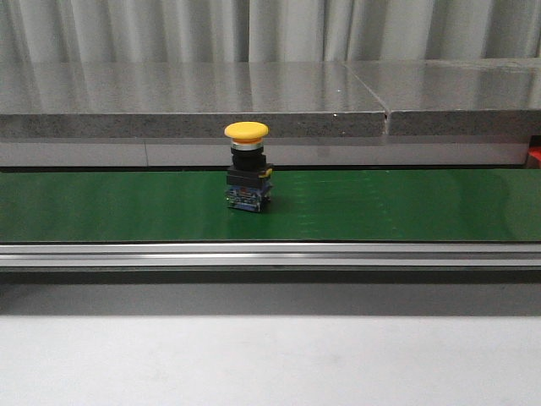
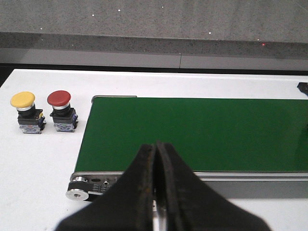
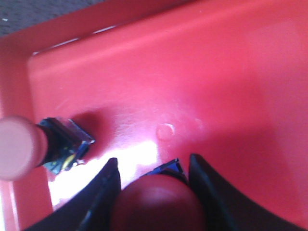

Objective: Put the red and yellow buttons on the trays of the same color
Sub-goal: 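Carry the red button into the red tray and open the right gripper, then move the right gripper back over the conveyor toward the yellow button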

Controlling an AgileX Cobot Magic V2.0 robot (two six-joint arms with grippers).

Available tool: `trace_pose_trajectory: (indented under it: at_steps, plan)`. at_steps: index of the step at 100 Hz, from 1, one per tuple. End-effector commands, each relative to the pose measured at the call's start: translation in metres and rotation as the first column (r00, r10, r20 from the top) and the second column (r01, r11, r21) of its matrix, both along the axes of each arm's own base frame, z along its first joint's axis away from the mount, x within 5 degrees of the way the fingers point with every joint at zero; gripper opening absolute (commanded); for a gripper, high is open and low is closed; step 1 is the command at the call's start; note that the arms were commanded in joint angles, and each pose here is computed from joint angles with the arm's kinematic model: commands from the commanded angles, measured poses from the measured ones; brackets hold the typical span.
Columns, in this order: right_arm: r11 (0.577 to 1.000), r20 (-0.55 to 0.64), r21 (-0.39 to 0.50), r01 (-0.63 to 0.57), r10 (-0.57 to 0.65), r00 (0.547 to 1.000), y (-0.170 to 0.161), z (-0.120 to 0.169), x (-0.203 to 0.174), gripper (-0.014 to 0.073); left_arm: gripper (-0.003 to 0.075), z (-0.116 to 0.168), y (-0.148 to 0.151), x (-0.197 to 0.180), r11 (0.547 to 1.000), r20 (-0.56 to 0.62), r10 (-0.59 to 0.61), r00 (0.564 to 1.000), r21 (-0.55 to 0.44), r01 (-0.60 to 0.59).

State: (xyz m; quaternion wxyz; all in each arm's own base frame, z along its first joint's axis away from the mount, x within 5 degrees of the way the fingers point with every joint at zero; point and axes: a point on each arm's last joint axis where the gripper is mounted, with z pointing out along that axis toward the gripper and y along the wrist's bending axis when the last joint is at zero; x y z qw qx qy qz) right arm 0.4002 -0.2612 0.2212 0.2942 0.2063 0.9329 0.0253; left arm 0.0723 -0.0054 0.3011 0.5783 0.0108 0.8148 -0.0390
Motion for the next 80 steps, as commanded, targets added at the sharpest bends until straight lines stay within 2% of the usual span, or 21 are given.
trace_pose_trajectory:
  at_steps: [1, 54, 63, 73, 80]
  plan:
    - [0.997, 0.112, -0.077, 0.031, -0.022, 0.994, -0.006, 0.036, -0.001, 0.0133, -0.0019, 0.015, -0.001, 0.002, 1.000, 0.091, -0.013, 0.996, -0.016, 0.014]
    - [0.999, 0.047, -0.035, 0.024, -0.023, 0.999, -0.011, 0.007, 0.001, 0.0147, -0.0019, 0.015, -0.001, 0.002, 1.000, 0.091, -0.013, 0.996, -0.016, 0.014]
    - [0.999, 0.047, -0.034, 0.024, -0.022, 0.999, -0.011, 0.007, 0.001, 0.0246, -0.0019, 0.015, -0.001, 0.002, 1.000, 0.091, -0.013, 0.996, -0.016, 0.014]
    - [0.999, 0.048, -0.032, 0.024, -0.022, 0.999, -0.011, 0.008, 0.001, 0.0456, -0.0019, 0.015, -0.001, 0.002, 1.000, 0.091, -0.013, 0.996, -0.016, 0.014]
    - [0.999, 0.064, -0.034, 0.027, -0.025, 0.998, -0.010, 0.014, 0.000, 0.0568, -0.0019, 0.015, -0.001, 0.002, 1.000, 0.091, -0.013, 0.996, -0.016, 0.014]
